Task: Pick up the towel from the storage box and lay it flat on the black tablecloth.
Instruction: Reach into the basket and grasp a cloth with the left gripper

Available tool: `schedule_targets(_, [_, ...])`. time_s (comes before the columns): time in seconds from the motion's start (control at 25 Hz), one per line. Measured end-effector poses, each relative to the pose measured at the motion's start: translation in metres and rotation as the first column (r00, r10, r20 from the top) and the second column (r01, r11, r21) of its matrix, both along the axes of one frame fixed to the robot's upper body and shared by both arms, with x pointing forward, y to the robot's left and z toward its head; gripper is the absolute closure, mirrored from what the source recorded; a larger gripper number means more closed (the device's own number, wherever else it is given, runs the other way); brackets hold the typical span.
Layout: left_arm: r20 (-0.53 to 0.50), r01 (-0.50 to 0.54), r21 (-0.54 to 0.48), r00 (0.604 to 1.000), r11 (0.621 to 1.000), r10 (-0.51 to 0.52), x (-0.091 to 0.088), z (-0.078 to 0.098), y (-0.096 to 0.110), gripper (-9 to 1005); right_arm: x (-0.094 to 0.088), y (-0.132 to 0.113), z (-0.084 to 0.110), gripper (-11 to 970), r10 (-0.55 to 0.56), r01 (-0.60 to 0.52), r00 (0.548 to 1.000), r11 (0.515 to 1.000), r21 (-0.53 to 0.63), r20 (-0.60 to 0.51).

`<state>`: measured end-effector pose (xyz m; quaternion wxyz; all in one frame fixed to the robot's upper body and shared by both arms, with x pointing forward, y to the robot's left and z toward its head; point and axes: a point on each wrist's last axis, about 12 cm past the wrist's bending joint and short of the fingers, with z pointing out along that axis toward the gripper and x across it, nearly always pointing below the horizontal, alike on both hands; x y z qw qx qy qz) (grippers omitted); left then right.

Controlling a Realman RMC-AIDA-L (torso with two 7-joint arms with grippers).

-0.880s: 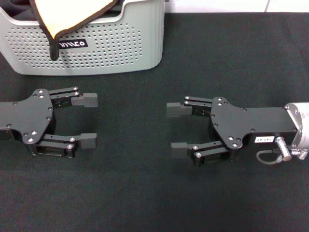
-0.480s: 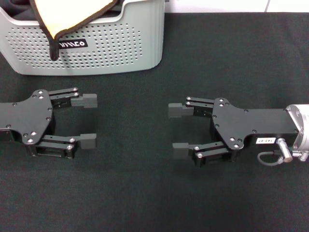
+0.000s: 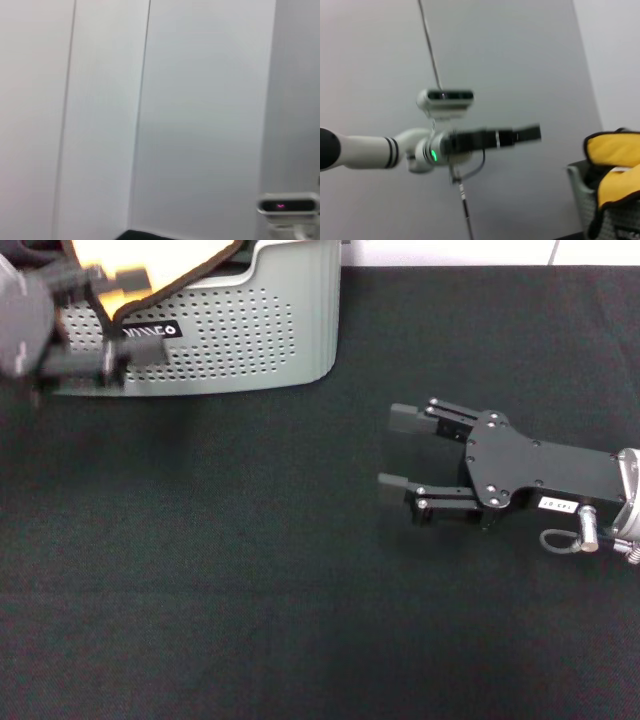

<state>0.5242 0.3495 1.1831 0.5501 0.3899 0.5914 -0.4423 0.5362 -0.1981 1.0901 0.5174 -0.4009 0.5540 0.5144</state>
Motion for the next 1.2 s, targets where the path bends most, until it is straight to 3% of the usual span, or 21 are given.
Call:
schedule_targets(0.16, [0.092, -0.129, 0.114, 0.989, 0.985, 0.119, 0.016, 0.045, -0.004, 108, -0.005, -0.007, -0.006, 104, -0.036, 0.036, 0.999, 0.999, 0.005, -0.007])
schedule_targets(0.24, [0.189, -0.250, 0.232, 0.959, 0.940, 0.209, 0.022, 0.070, -0.004, 108, -0.009, -0.011, -0.009, 105, -0.052, 0.052, 0.999, 0.999, 0.007, -0.015])
schedule_targets(0.4, [0.260, -0.398, 0.384, 0.912, 0.833, 0.316, 0.030, 0.098, 0.001, 168, -0.017, -0.019, -0.016, 107, -0.098, 0.098, 0.995, 0.995, 0.019, -0.035])
schedule_targets(0.56, [0.250, -0.501, 0.445, 0.866, 0.743, 0.434, 0.041, 0.100, 0.012, 246, -0.023, -0.024, -0.021, 109, -0.136, 0.137, 0.990, 0.990, 0.026, -0.035])
schedule_targets(0.72, [0.229, -0.581, 0.473, 0.807, 0.662, 0.544, 0.054, 0.090, 0.026, 320, -0.023, -0.025, -0.022, 111, -0.143, 0.144, 0.989, 0.989, 0.022, -0.037])
schedule_targets(0.84, [0.180, -0.575, 0.506, 0.799, 0.643, 0.573, 0.062, 0.079, 0.030, 363, -0.021, -0.024, -0.022, 112, -0.142, 0.143, 0.989, 0.990, 0.015, -0.035])
schedule_targets(1.0, [0.133, -0.550, 0.528, 0.806, 0.647, 0.576, 0.069, 0.070, 0.031, 421, -0.020, -0.023, -0.022, 114, -0.140, 0.141, 0.990, 0.990, 0.014, -0.032])
schedule_targets(1.2, [0.134, -0.559, 0.526, 0.799, 0.641, 0.587, 0.071, 0.068, 0.032, 491, -0.020, -0.023, -0.022, 117, -0.145, 0.145, 0.989, 0.989, 0.008, -0.033])
